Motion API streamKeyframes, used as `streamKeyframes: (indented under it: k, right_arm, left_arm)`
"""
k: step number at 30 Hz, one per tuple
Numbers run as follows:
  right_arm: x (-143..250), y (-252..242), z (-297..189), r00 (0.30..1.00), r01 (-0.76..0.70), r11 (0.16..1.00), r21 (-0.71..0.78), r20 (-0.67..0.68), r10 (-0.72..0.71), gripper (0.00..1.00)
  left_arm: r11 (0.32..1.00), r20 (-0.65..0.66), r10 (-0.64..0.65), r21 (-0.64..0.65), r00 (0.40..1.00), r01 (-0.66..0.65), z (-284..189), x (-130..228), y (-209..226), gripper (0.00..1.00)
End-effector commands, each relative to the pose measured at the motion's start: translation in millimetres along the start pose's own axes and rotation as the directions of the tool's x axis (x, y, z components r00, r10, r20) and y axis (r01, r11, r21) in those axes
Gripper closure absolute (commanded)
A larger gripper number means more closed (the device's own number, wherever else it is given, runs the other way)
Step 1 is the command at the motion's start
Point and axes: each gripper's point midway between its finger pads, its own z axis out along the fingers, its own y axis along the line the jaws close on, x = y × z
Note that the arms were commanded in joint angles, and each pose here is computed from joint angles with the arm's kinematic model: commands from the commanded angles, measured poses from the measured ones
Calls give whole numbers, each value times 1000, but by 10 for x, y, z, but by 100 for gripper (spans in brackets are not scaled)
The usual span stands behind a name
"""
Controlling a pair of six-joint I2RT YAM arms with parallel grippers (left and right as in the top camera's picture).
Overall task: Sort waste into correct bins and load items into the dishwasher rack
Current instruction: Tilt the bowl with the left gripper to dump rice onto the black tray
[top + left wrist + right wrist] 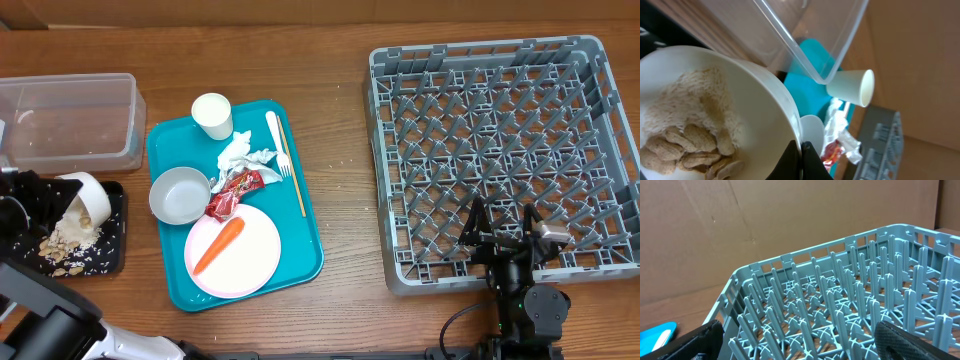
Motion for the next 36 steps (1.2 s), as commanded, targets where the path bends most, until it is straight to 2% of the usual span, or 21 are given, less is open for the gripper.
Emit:
streamKeyframes:
  k: [1, 8, 14, 20, 24, 36]
  right_arm:
    - [12, -8, 1, 1000, 1, 1000, 3, 6, -1, 0]
    - [12, -8, 1, 1000, 1, 1000, 3, 6, -1, 0]
    - [12, -8, 1, 1000, 1, 1000, 3, 6, -1, 0]
    - [12, -8, 1, 1000, 1, 1000, 3, 6, -1, 0]
    - [12, -8, 1, 1000, 1, 1000, 3, 6, -1, 0]
    - [12, -8, 1, 1000, 1, 1000, 3, 6, -1, 0]
  left_arm:
    - [982, 27, -33, 188, 999, 28, -54, -4, -176, 96]
    - [971, 44, -80, 228, 996, 68, -88, 25, -55, 96]
    - [915, 80, -103, 398, 991, 63, -287, -77, -260, 96]
    - [935, 101, -154, 336, 983, 112, -334, -121, -69, 96]
    - [932, 112, -166, 342, 980, 119, -378, -132, -30, 96]
    - [870, 51, -265, 444, 963, 216, -321, -176, 30, 96]
